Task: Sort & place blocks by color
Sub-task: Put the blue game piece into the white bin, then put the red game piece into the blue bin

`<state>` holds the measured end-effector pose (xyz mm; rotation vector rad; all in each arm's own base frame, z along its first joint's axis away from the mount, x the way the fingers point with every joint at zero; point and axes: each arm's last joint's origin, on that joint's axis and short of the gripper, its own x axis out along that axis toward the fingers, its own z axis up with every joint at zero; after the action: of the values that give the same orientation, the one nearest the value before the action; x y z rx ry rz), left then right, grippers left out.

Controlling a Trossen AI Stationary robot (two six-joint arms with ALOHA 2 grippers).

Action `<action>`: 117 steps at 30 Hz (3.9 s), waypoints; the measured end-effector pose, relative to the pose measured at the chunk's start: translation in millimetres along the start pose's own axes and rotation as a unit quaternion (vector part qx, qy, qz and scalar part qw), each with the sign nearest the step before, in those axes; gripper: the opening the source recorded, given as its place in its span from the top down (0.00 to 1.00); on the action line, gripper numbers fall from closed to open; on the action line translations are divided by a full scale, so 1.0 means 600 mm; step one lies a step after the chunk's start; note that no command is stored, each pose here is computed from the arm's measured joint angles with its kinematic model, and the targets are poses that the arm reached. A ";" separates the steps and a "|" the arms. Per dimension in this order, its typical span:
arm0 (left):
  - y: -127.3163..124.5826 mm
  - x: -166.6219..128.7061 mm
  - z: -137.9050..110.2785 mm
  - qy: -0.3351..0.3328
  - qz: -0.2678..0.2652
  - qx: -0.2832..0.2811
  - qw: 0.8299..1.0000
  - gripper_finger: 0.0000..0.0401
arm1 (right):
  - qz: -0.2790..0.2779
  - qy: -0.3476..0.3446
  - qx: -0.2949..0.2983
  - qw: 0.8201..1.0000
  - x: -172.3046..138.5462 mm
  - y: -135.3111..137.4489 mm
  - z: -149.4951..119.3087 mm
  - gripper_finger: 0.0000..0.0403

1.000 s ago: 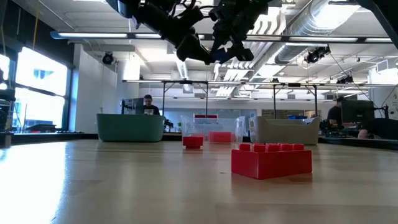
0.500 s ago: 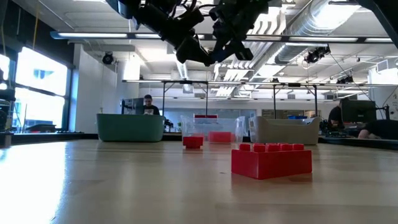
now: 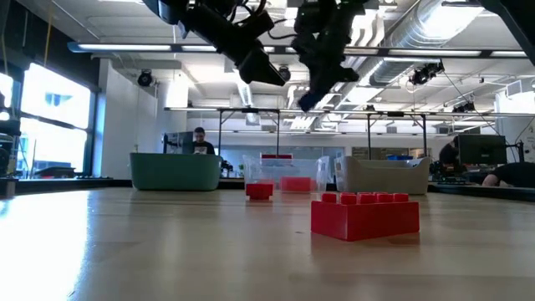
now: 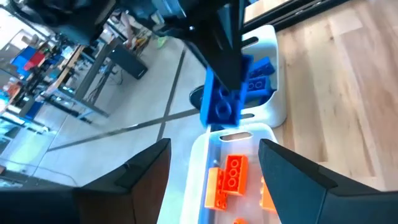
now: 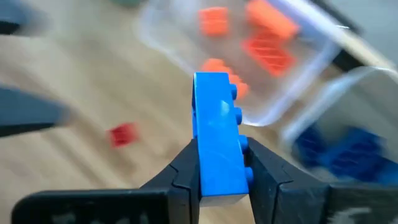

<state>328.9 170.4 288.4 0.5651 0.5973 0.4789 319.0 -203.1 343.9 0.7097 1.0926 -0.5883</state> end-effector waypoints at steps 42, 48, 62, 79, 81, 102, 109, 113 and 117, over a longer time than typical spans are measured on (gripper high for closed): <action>-0.019 -0.004 -0.033 0.121 -0.010 -0.195 0.973 0.43 | -0.148 0.120 0.018 0.982 0.125 -0.186 -0.041 0.55; -0.029 -0.008 -0.043 0.151 -0.048 -0.212 0.964 0.43 | -0.139 0.140 0.043 0.979 0.119 -0.181 -0.050 0.54; -0.038 -0.012 -0.049 0.177 -0.082 -0.345 0.918 0.43 | -0.130 0.058 0.097 0.985 0.026 -0.093 -0.088 0.53; -0.077 -0.017 -0.036 0.208 -0.119 -0.430 0.870 0.43 | -0.128 0.044 0.079 0.988 0.024 -0.021 -0.114 0.53; -0.086 -0.015 -0.034 0.213 -0.119 -0.447 0.860 0.43 | -0.127 0.045 0.068 0.988 0.024 -0.022 -0.114 0.53; -0.181 0.000 -0.022 0.263 -0.026 -0.544 0.796 0.43 | -0.112 0.042 -0.049 0.992 0.025 -0.020 -0.107 0.53; -0.216 0.007 -0.022 0.273 -0.016 -0.542 0.795 0.43 | -0.111 0.043 -0.062 0.991 0.025 -0.020 -0.107 0.53; -0.239 0.016 -0.027 0.285 -0.014 -0.542 0.790 0.43 | -0.110 0.041 -0.064 0.991 0.025 -0.020 -0.106 0.53; -0.259 0.024 -0.034 0.298 -0.013 -0.538 0.789 0.43 | -0.109 0.040 -0.068 0.991 0.025 -0.020 -0.106 0.53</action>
<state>365.9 70.1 173.3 -0.7302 0.8056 0.8829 278.8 -163.6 309.0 0.5017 1.2819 -0.6695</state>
